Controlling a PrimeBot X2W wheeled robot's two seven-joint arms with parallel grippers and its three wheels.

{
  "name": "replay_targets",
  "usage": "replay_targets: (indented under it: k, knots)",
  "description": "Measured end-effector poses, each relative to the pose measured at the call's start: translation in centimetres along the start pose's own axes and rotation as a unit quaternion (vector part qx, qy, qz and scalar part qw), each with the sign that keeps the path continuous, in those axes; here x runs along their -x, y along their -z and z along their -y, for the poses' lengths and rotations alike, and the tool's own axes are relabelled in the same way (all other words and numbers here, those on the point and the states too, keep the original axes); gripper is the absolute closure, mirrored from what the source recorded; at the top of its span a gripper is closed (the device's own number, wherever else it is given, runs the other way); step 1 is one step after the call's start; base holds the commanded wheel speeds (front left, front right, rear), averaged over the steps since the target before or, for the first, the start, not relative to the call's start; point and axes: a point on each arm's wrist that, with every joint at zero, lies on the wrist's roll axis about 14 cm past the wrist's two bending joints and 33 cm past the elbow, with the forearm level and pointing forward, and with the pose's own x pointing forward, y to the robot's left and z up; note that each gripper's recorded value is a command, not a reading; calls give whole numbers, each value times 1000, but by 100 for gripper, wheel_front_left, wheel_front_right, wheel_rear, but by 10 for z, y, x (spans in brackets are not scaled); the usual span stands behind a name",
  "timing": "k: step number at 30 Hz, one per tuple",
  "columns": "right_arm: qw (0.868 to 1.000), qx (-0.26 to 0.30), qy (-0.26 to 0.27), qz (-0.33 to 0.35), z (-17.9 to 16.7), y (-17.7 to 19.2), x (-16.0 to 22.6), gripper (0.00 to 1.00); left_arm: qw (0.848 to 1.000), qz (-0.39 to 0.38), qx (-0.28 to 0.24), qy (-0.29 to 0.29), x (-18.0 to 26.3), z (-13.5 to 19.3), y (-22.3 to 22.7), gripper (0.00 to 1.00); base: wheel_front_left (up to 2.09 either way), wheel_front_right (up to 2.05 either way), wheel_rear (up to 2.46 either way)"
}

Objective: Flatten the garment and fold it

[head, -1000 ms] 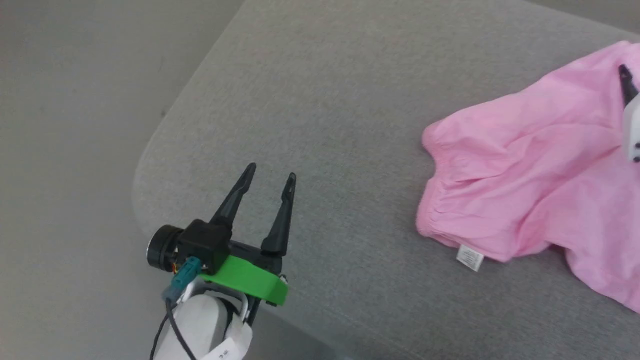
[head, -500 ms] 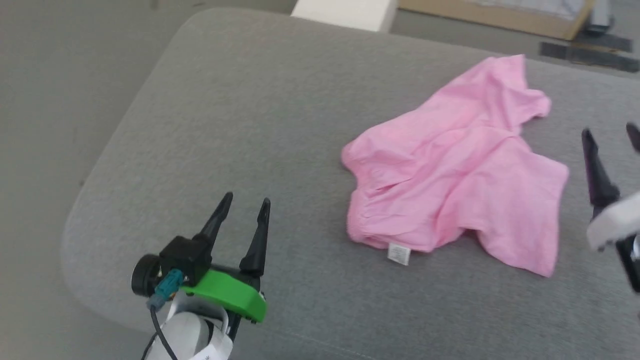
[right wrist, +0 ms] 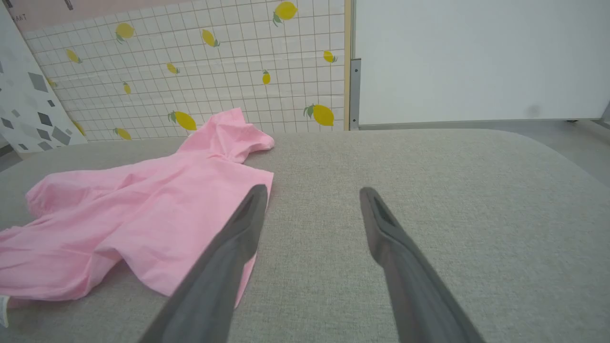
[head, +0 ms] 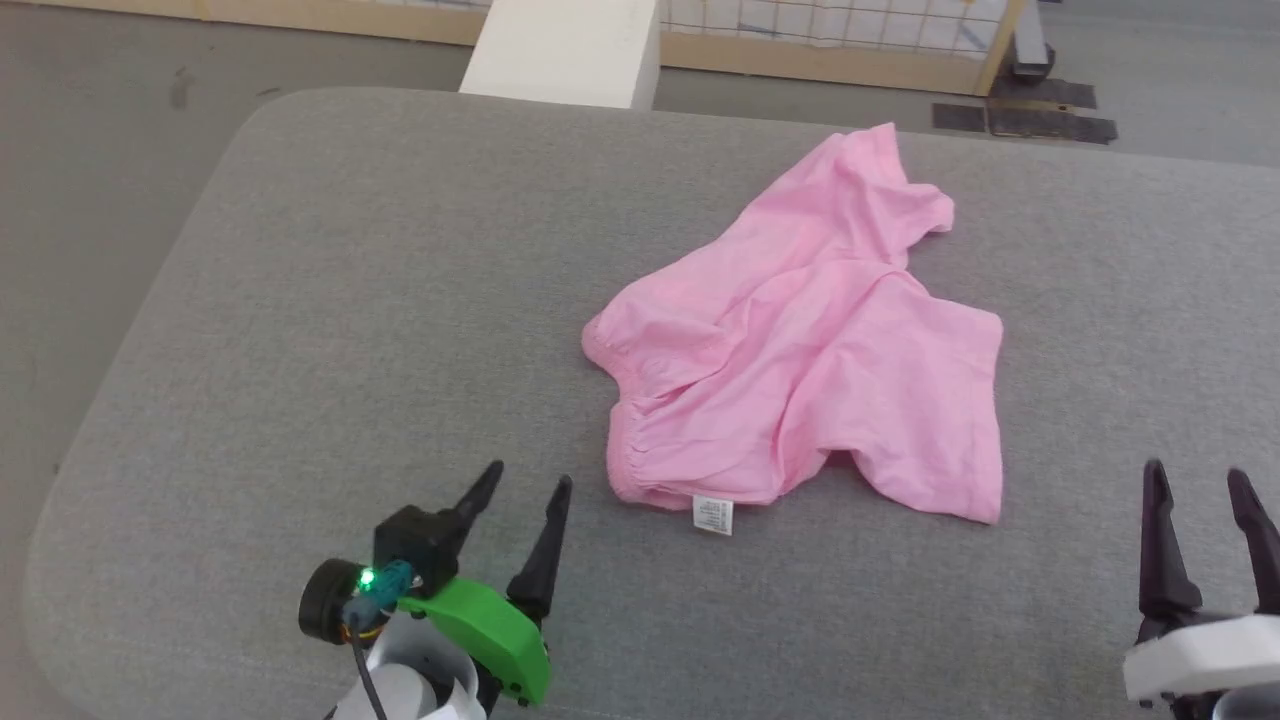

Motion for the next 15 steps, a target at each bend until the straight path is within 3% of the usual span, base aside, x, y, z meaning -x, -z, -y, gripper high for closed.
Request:
replay_targets:
  k: [6,11,15]
  knots:
    - [1000,-8,25,-8,9,5,11,0,997,-57,12,43,-6,24,20,0,0,0,0]
    - [999,-4,35,-18,15,9,11,0,986,-132,28,93,-9,47,40,0,0,0,0]
    - [999,4,39,-26,18,15,11,0,982,-156,34,98,-17,42,43,0,0,0,0]
